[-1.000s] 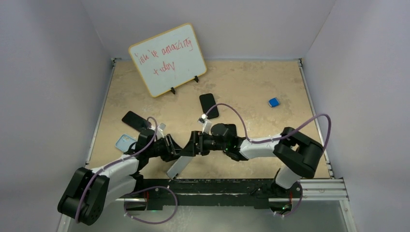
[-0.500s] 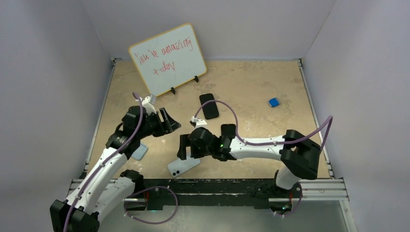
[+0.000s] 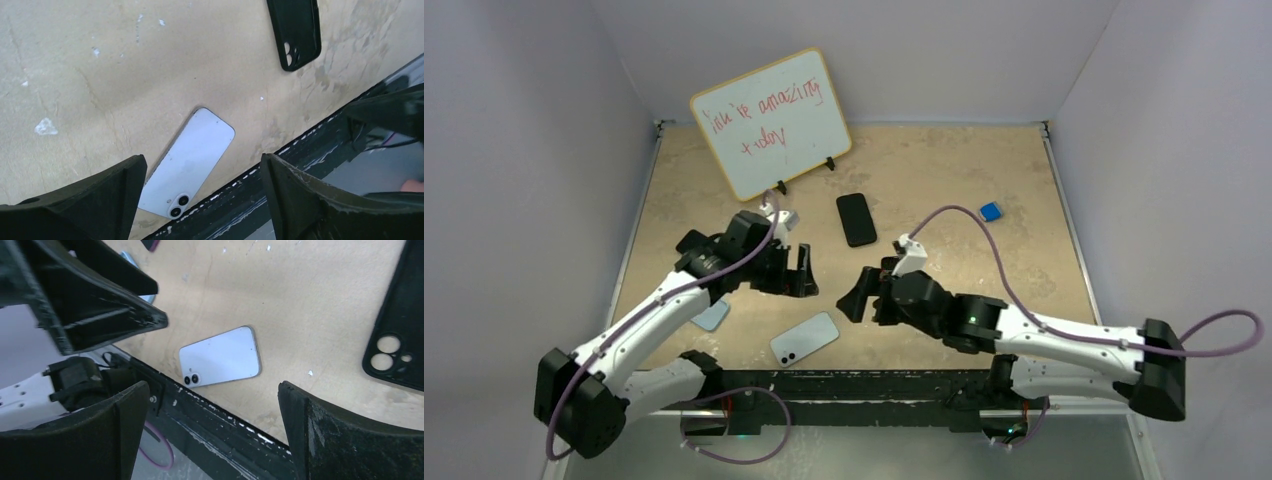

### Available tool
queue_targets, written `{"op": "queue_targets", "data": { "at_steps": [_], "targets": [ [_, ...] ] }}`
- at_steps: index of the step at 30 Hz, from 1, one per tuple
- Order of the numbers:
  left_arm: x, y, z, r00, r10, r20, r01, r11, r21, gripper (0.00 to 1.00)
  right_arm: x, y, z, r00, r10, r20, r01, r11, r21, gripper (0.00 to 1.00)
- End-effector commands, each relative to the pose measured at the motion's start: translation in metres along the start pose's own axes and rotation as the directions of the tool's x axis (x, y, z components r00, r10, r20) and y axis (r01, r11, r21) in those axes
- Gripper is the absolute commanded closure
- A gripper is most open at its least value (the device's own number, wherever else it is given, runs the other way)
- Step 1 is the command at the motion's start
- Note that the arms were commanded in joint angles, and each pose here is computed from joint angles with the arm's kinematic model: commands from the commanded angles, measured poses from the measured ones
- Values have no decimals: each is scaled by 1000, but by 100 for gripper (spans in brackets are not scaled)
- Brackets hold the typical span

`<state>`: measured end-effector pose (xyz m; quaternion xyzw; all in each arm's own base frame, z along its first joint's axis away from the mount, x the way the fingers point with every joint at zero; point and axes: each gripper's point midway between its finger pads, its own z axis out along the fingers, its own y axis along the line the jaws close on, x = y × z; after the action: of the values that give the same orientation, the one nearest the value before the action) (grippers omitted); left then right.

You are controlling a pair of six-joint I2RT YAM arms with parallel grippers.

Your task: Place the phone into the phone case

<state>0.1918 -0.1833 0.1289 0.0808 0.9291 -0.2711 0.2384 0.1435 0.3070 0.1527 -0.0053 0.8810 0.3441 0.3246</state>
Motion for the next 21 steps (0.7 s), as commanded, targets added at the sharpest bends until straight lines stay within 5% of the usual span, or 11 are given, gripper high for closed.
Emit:
{"op": "queue_targets", "data": {
  "at_steps": [1,6,12,15,21],
  "targets": [
    [-9,-18,12,977,206,-51,-207,978,-13,15,-16,-13,-25,994,37,100,-34,999,-32,1],
    [-6,-10,42,883,427,-195,-449,889,-85,18,-32,-20,-49,984,35,175,-23,997,-69,1],
    [13,-35,51,665,734,-141,-737,675,34,21,-48,-21,-77,971,30,239,-3,994,-112,1],
    [20,-34,55,616,770,-167,-775,630,47,19,-53,-22,-87,966,39,256,-6,992,-129,1],
    [61,-5,80,531,743,-408,-775,620,121,18,-65,-24,-104,951,46,304,-3,990,-140,1]
  ]
}}
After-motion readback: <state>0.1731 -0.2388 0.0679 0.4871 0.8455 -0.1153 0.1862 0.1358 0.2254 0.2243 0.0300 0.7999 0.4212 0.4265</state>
